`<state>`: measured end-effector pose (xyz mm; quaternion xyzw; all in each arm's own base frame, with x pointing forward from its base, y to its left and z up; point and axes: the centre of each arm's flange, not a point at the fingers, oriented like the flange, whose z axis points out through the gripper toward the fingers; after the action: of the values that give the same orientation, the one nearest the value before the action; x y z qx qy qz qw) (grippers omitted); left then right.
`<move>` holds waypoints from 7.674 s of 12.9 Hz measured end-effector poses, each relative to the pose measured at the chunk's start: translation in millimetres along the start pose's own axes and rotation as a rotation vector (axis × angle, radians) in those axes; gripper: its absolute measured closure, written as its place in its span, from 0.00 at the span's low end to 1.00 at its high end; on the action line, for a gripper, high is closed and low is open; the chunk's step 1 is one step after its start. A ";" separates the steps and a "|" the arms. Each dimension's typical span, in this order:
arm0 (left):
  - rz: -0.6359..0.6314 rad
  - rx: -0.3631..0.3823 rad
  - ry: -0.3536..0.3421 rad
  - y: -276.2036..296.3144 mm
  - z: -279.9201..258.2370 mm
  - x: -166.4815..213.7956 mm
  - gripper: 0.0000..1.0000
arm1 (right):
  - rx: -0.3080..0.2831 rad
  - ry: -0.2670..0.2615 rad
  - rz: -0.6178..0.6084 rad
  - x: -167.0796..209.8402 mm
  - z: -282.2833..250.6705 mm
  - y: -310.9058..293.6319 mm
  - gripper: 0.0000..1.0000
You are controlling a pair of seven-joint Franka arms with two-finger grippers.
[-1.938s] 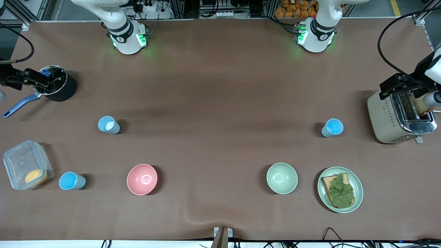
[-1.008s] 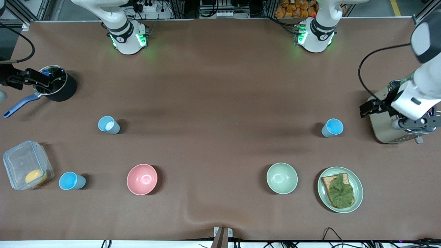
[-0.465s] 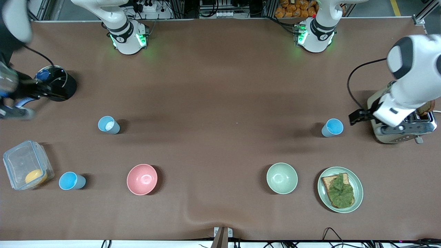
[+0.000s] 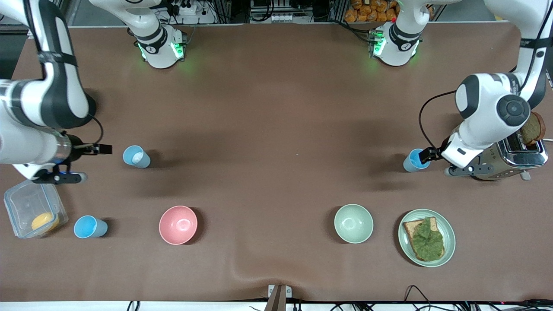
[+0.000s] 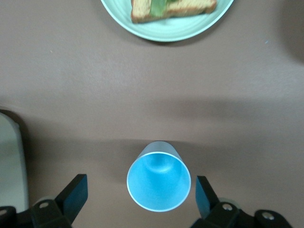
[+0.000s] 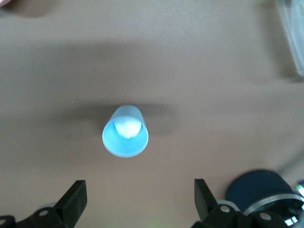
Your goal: Stack blue cups with both arms
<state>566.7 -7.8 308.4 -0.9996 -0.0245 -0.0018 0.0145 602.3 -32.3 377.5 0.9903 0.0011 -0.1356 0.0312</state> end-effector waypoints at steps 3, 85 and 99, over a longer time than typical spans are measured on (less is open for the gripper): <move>-0.002 0.004 -0.048 -8.0 26.8 -5.4 0.00 | 0.001 0.054 -0.017 1.1 61.4 -2.8 0.00; -0.268 -0.082 0.098 451.8 -73.0 -40.8 0.35 | 0.087 0.195 0.136 -121.2 -219.6 -1.8 0.00; -0.083 0.020 0.141 113.3 -308.5 23.9 0.00 | 0.085 0.174 0.134 -121.2 -216.4 -3.1 0.00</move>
<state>595.2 -128.7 613.5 -0.9949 -0.0651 -0.0727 0.0260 543.6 -15.0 617.9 0.9966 -0.0682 -0.0467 -0.0022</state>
